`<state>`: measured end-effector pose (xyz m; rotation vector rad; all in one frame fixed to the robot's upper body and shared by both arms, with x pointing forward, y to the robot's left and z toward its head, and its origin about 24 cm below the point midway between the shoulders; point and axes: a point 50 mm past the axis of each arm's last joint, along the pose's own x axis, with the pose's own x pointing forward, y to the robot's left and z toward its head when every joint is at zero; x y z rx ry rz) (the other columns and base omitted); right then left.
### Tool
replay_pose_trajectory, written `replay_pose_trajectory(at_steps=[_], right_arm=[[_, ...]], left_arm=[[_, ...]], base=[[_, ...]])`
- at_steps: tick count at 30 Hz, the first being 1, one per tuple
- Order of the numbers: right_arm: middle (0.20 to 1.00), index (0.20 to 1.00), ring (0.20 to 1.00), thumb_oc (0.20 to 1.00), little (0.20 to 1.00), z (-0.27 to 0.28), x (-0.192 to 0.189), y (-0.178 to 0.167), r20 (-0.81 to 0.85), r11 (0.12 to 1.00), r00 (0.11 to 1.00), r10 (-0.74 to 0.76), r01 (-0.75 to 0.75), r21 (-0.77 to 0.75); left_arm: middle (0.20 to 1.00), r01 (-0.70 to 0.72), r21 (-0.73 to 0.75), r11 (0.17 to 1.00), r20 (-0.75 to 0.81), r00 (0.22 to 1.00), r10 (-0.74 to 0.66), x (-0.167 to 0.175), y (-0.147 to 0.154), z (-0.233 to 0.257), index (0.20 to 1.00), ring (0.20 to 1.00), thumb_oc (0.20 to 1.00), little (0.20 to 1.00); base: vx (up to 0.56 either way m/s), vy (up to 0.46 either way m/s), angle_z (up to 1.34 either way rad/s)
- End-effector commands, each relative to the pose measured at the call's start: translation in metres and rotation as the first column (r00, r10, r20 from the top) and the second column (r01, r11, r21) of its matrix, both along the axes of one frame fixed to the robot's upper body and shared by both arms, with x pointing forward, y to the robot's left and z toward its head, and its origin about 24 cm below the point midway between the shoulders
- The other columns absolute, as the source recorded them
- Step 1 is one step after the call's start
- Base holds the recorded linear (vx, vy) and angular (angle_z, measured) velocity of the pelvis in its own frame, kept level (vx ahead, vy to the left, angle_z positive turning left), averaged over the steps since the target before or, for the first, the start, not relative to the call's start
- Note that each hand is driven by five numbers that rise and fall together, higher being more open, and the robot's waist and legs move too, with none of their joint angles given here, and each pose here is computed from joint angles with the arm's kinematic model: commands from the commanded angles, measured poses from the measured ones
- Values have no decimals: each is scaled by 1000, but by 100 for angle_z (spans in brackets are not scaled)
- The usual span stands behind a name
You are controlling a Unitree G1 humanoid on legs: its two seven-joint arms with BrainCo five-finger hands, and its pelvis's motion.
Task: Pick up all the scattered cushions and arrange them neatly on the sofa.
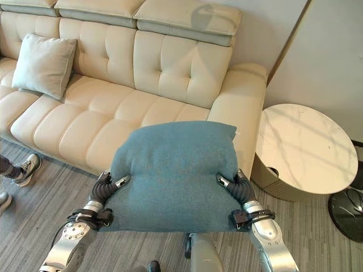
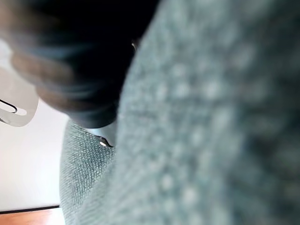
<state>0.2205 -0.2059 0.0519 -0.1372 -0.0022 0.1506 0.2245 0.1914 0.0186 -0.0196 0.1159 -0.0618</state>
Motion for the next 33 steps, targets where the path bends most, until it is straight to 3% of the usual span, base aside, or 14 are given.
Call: replay_pose_trajectory(at_steps=[1, 11, 18, 25, 33], right_arm=[[200, 200, 200, 200, 200, 54, 16, 15, 295, 997, 954, 53, -66, 34], [200, 200, 200, 200, 200, 51, 18, 13, 284, 1000, 959, 23, -23, -3], [200, 200, 200, 200, 200, 40, 17, 16, 232, 998, 972, 50, -38, -55], [200, 200, 200, 200, 200, 54, 34, 57, 308, 983, 939, 155, -178, 48], [200, 200, 200, 200, 200, 74, 49, 65, 387, 981, 911, 139, -181, 73]], left_arm=[[200, 116, -9, 993, 244, 963, -111, 14, -20, 44, 200, 200, 200, 200], [200, 66, 9, 998, 259, 964, -66, 15, -14, 48, 200, 200, 200, 200], [200, 74, 14, 997, 263, 962, -75, 18, -15, 48, 200, 200, 200, 200], [200, -26, 66, 997, 256, 967, 8, 17, 9, 48, 200, 200, 200, 200], [200, -56, 23, 998, 304, 952, 47, 29, 6, 57, 200, 200, 200, 200]], base=[[313, 75, -36], [204, 160, -59], [232, 453, -72], [33, 330, -73], [-21, 99, 17]])
